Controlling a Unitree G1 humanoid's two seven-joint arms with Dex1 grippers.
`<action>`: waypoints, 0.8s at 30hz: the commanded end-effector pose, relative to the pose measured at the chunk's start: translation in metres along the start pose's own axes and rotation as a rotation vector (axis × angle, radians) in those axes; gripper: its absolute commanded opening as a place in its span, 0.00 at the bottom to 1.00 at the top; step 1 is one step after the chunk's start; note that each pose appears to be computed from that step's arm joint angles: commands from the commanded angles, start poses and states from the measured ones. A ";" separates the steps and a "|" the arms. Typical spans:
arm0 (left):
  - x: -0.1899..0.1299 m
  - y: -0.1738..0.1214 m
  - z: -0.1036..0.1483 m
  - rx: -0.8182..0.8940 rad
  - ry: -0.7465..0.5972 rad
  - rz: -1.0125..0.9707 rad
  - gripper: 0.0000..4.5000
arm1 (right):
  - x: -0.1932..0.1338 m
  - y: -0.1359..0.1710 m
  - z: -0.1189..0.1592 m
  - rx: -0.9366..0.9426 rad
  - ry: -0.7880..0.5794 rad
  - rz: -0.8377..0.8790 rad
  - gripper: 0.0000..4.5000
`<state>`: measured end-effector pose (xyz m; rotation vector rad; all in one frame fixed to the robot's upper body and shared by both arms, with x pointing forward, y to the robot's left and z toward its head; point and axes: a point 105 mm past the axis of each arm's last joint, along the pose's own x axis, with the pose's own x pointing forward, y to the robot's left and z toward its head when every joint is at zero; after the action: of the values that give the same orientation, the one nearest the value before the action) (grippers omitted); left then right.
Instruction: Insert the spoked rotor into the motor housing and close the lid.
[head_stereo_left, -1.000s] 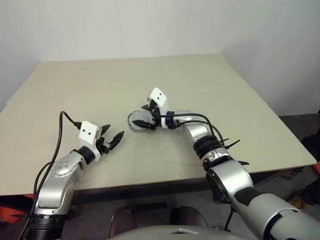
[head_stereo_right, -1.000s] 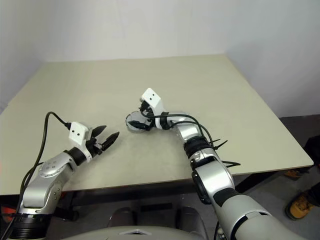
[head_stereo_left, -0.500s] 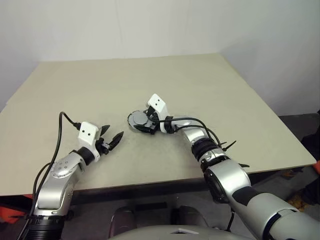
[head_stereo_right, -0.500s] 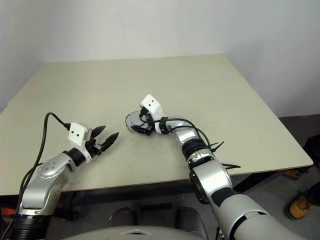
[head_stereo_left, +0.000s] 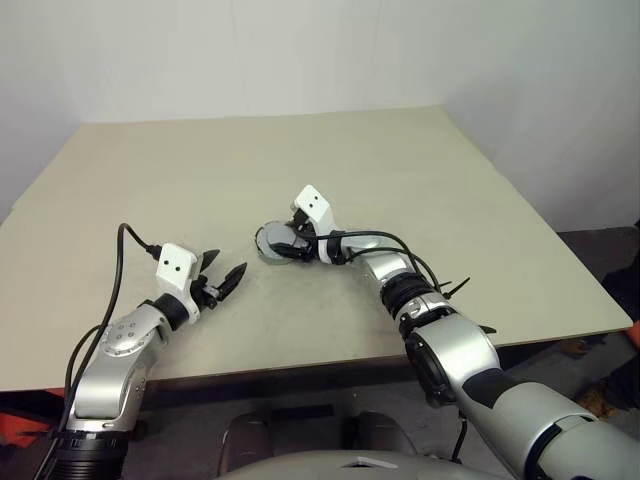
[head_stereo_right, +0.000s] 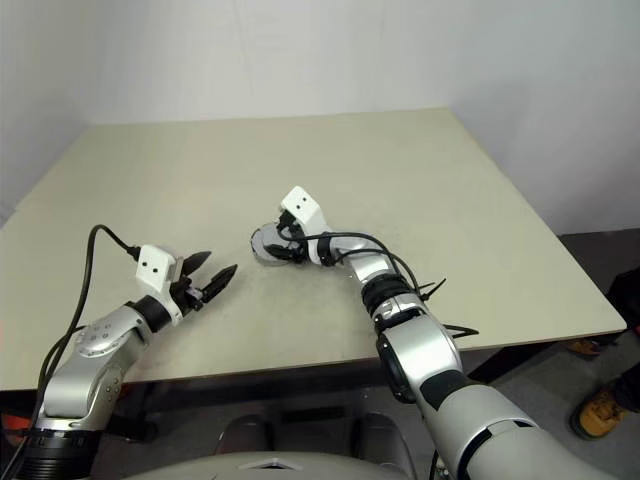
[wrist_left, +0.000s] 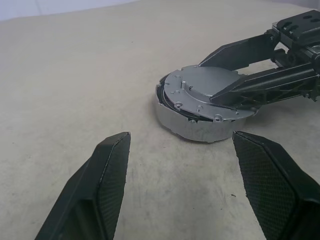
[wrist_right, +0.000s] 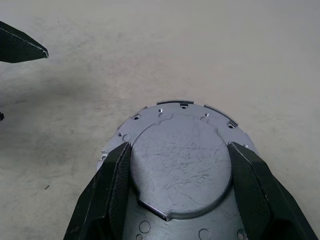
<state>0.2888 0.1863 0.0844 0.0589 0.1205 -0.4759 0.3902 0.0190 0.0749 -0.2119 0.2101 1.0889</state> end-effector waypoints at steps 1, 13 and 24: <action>-0.003 0.002 0.017 0.033 -0.062 0.008 0.77 | 0.002 -0.006 0.025 0.038 -0.061 -0.006 0.65; -0.005 0.000 0.017 0.028 -0.063 0.013 0.77 | 0.009 -0.003 0.027 0.057 -0.044 -0.031 0.65; -0.006 0.001 0.016 0.028 -0.057 0.017 0.77 | 0.013 0.002 0.020 0.028 -0.029 -0.051 0.65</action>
<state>0.2841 0.1879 0.0836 0.0529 0.1217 -0.4663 0.3942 0.0309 0.0775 -0.1654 0.2484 1.0289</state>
